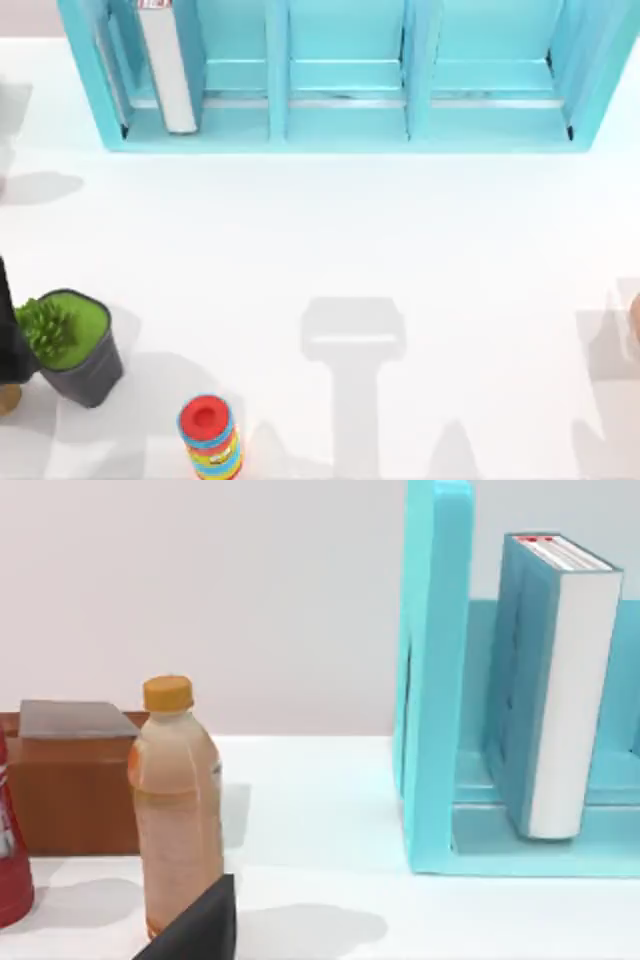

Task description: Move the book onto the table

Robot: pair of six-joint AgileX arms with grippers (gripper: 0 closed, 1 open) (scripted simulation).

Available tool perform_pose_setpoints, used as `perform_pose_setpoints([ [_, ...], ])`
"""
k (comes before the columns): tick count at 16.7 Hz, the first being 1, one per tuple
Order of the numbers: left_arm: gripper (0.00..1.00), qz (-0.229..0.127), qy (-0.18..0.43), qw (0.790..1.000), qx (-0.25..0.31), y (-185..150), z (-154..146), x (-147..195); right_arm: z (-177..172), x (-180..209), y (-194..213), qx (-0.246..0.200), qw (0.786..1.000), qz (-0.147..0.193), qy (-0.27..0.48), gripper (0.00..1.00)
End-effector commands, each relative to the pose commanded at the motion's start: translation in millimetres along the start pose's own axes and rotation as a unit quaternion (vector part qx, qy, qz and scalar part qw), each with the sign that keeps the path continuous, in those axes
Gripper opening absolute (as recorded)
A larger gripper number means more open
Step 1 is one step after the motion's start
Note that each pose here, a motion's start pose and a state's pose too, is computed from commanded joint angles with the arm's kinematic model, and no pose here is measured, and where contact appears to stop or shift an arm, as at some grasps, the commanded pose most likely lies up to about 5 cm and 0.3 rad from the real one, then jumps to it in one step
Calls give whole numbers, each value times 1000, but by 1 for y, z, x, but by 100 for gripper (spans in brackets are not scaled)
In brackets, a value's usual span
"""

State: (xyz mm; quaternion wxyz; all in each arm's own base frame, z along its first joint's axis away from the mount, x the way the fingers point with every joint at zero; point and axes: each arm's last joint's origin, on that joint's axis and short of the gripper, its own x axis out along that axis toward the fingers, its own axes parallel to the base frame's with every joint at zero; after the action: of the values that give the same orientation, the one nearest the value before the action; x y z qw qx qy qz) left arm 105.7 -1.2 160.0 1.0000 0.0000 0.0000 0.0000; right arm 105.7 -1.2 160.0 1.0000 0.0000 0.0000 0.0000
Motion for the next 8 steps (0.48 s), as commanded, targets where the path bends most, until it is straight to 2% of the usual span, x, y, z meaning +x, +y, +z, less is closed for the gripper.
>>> perform_pose_setpoints([
  [4, 100, 2, -1, 1000, -2, 0, 4, 1, 0, 0, 0, 0, 1000, 0, 0, 100],
  [8, 100, 1, -4, 1000, -8, -3, 27, 10, 0, 0, 0, 0, 1000, 0, 0, 100],
])
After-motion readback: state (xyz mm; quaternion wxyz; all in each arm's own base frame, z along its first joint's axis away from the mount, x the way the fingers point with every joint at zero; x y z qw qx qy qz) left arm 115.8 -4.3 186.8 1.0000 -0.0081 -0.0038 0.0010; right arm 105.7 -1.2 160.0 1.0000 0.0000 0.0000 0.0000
